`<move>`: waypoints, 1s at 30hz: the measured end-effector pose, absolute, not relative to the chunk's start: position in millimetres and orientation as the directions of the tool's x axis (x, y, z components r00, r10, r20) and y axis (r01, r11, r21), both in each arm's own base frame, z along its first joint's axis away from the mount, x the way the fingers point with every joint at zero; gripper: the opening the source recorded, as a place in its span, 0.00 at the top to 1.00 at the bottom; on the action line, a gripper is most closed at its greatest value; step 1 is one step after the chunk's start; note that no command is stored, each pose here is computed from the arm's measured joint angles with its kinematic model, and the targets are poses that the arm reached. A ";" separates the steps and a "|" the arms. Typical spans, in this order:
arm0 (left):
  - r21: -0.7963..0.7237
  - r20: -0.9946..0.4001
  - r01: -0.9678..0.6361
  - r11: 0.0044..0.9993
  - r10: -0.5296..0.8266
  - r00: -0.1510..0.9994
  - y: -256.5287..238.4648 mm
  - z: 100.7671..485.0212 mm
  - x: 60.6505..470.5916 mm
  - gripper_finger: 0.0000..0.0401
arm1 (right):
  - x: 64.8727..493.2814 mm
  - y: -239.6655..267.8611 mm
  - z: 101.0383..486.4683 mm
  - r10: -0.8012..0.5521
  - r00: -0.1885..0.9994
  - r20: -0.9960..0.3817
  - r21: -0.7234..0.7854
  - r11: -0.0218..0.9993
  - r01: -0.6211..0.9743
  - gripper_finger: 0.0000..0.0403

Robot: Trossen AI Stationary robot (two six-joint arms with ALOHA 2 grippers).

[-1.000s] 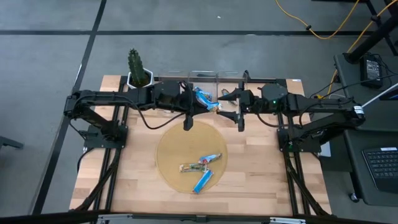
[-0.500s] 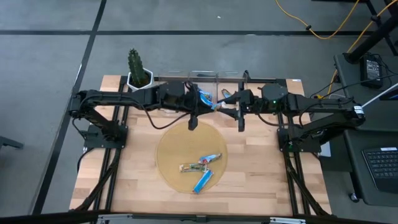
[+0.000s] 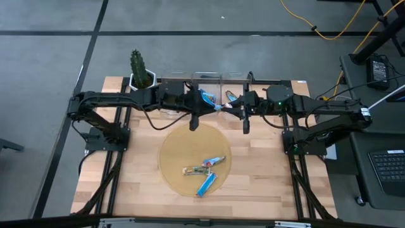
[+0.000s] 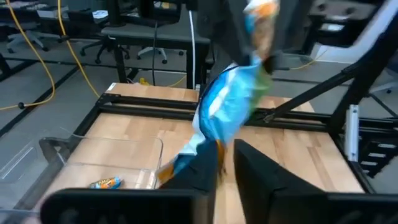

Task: Pick and place Granola Bars by type
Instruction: Put the orange granola bar into the right transparent bin

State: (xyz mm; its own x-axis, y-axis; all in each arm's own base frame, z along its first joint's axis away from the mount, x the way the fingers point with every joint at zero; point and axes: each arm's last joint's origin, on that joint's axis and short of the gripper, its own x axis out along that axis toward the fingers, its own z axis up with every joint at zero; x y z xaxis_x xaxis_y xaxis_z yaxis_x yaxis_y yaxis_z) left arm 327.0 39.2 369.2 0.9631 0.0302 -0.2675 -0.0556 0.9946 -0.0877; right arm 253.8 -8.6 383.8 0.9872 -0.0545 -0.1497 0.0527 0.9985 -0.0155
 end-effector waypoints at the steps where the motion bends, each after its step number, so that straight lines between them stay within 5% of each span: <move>1: -0.088 -0.260 -0.053 0.995 0.028 0.965 38.6 373.8 321.9 0.86 | 252.7 -8.8 386.8 -0.056 0.985 -0.163 -0.018 0.998 0.054 0.89; 11: -0.172 -0.189 -0.041 0.984 0.008 0.982 23.3 416.7 262.6 0.65 | 220.0 -11.2 428.7 -0.169 0.903 -0.394 -0.114 0.984 0.135 0.90; 19: -0.182 -0.257 0.020 0.983 -0.067 0.964 -1.9 399.7 274.5 0.65 | 196.0 -13.9 431.9 -0.179 0.791 -0.585 -0.056 0.982 0.181 0.91; 30: -0.185 -0.304 0.042 0.982 -0.098 0.948 -10.2 380.3 297.8 0.66 | 197.1 -94.2 465.1 -0.316 0.718 -0.620 -0.079 0.936 0.343 0.92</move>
State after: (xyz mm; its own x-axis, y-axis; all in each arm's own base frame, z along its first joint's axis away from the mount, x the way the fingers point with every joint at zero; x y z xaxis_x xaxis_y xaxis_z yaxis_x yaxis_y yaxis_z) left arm 297.8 -10.2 380.3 0.9476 -0.0980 -0.3039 0.0421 0.9818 -0.1850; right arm 197.1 -94.2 465.1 0.7179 -0.3158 -0.6204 0.3431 0.9359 -0.0793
